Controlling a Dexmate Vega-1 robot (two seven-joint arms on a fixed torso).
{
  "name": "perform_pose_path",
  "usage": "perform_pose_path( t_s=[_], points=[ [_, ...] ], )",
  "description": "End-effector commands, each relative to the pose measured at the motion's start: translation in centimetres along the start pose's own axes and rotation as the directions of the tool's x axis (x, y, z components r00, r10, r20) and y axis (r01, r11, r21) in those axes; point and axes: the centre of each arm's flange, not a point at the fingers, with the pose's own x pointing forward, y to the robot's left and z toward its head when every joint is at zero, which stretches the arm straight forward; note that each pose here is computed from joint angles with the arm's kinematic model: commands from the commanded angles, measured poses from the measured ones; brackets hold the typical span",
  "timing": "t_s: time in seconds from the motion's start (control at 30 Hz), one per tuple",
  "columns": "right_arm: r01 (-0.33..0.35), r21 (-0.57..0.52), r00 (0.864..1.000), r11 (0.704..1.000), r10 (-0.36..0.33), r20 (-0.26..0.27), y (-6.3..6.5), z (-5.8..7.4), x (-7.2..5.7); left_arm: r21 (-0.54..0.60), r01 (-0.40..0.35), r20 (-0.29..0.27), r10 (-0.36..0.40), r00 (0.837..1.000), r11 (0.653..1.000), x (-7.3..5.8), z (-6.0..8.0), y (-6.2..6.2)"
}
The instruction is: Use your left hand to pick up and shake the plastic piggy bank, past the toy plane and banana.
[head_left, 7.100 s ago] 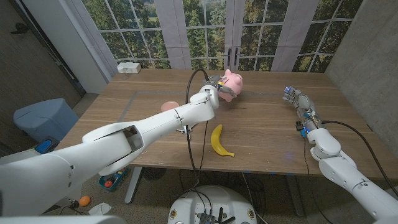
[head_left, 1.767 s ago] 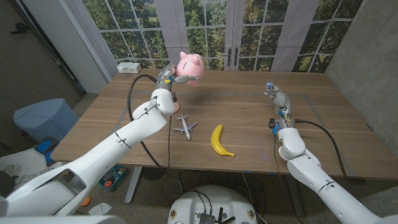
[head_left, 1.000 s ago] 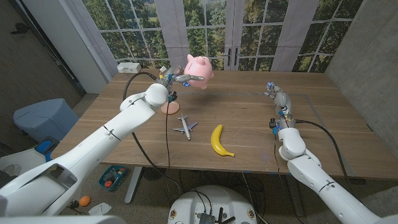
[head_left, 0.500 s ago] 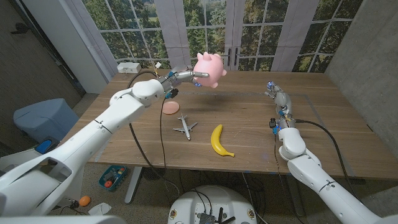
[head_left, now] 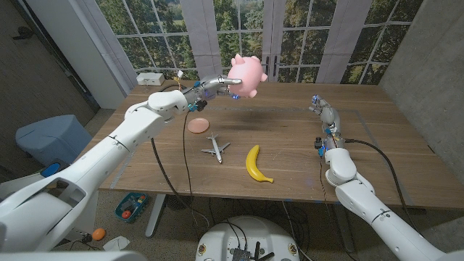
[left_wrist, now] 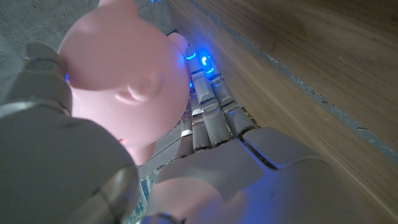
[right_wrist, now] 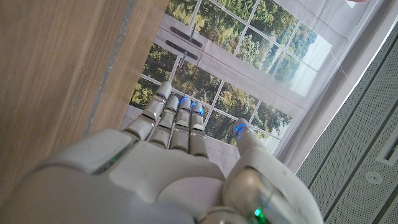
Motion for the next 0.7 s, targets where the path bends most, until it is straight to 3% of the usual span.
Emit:
perform_pose_path(
  t_s=[0.03, 0.17, 0.27, 0.4, 0.47, 0.6, 0.7],
  points=[
    [0.000, 0.006, 1.000, 1.000, 0.000, -0.006, 0.3, -0.2, 0.2, 0.081, -0.049, -0.070, 0.055, 0.996, 0.996, -0.1, -0.4, 0.2],
    [0.000, 0.007, 1.000, 1.000, 0.001, -0.007, 0.4, -0.2, 0.3, 0.183, -0.107, -0.106, 0.128, 0.986, 0.977, -0.3, -0.2, 0.2],
    [-0.006, 0.002, 1.000, 1.000, 0.006, -0.006, 0.4, -0.3, 0.4, 0.270, -0.166, -0.131, 0.207, 0.970, 0.948, -0.5, -0.1, 0.2],
    [-0.002, 0.004, 1.000, 1.000, 0.002, -0.009, 0.5, -0.3, 0.5, 0.365, -0.263, -0.165, 0.340, 0.926, 0.893, -0.8, 0.0, 0.0],
    [-0.001, 0.005, 1.000, 1.000, 0.001, -0.010, 0.5, -0.3, 0.6, 0.394, -0.324, -0.173, 0.416, 0.893, 0.860, -1.0, -0.1, -0.1],
    [-0.002, 0.000, 1.000, 1.000, 0.002, -0.013, 0.6, -0.3, 0.7, 0.457, -0.470, -0.153, 0.587, 0.795, 0.755, -1.6, -0.2, -0.5],
    [-0.003, -0.004, 1.000, 1.000, 0.003, -0.012, 0.6, -0.3, 0.8, 0.486, -0.535, -0.123, 0.660, 0.742, 0.692, -1.8, -0.2, -0.8]
  ],
)
